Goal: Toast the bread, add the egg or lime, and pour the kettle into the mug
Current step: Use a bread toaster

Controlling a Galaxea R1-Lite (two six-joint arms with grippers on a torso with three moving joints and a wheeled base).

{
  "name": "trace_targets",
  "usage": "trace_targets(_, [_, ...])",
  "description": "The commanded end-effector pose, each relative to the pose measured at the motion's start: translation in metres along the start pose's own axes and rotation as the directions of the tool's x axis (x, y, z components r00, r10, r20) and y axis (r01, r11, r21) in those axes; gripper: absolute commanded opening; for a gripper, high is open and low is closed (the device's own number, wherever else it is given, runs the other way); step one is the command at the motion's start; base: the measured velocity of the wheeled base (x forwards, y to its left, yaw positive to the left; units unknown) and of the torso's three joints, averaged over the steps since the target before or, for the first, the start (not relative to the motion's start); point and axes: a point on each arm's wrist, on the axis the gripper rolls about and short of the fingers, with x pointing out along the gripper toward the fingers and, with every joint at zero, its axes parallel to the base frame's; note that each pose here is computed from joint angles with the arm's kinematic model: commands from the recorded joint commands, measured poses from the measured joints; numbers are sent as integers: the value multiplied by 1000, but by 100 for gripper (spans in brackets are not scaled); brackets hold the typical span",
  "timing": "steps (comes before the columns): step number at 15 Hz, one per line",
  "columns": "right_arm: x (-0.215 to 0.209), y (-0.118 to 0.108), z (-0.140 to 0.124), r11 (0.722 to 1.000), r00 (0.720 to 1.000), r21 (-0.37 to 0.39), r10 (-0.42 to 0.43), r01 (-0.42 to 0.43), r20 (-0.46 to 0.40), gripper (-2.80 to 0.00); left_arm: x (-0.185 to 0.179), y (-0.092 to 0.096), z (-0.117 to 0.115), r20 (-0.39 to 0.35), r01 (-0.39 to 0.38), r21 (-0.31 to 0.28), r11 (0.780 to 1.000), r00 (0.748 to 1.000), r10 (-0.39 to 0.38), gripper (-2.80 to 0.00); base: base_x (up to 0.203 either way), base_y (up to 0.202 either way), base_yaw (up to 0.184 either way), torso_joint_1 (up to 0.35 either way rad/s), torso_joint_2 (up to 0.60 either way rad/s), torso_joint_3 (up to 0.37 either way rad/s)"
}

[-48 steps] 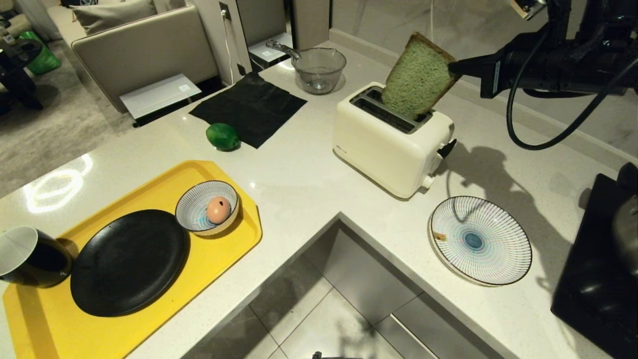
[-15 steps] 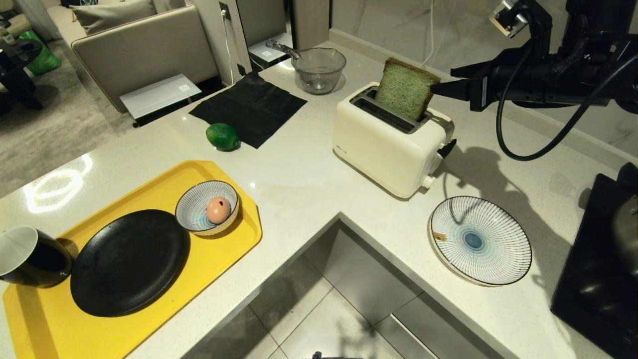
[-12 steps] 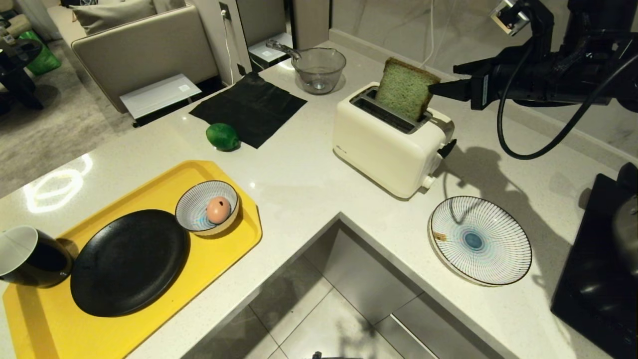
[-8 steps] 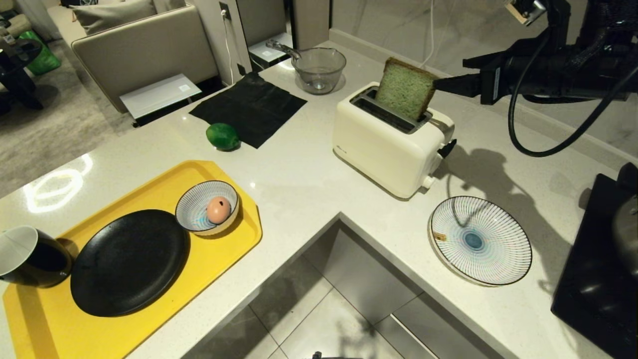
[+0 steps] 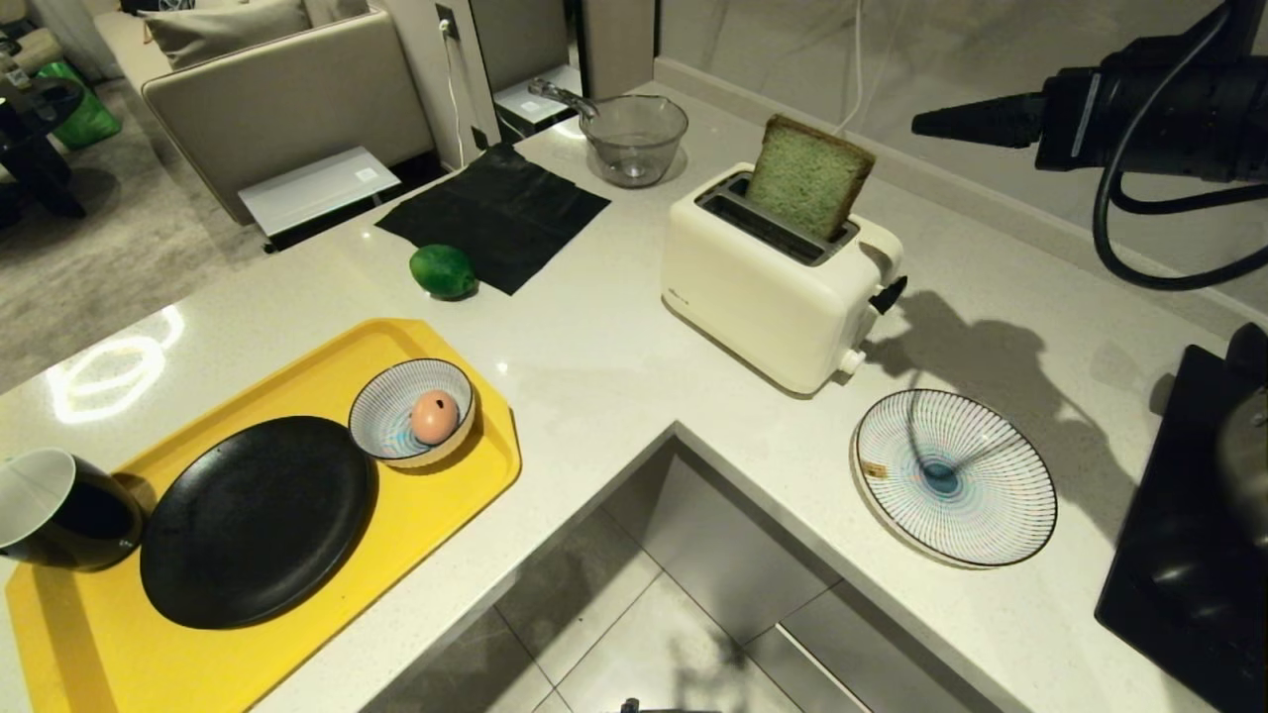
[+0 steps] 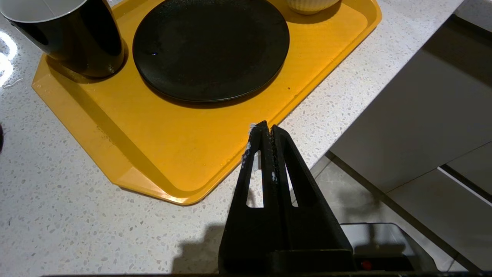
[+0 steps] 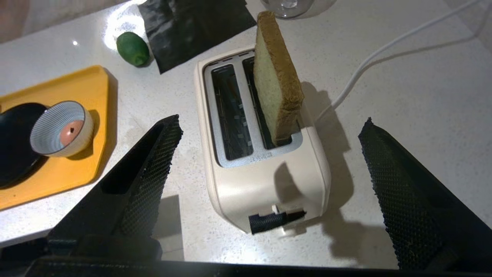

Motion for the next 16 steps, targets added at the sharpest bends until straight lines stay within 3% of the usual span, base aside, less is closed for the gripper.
trace_targets(1, [-16,-1,2,999,1000,20,-27,26,7,-280,0,0,0,1,-1,-1,1000,1000,1,-280,0,0,0,0,0,0])
trace_targets(4, [-16,-14,-4,985,987,69,-157,158,-15,-280,0,0,0,1,-1,-1,1000,1000,1,-280,0,0,0,0,0,0])
trace_targets(7, [-19,-27,-14,974,978,96,-202,206,-50,-280,0,0,0,1,-1,-1,1000,1000,1,-280,0,0,0,0,0,0])
trace_targets(12, [-28,-32,-30,993,996,94,-76,79,-37,-280,0,0,0,1,-1,-1,1000,1000,1,-280,0,0,0,0,0,0])
trace_targets(16, [-31,-39,-61,999,999,-37,22,-20,47,-280,0,0,0,1,-1,-1,1000,1000,1,-280,0,0,0,0,0,0])
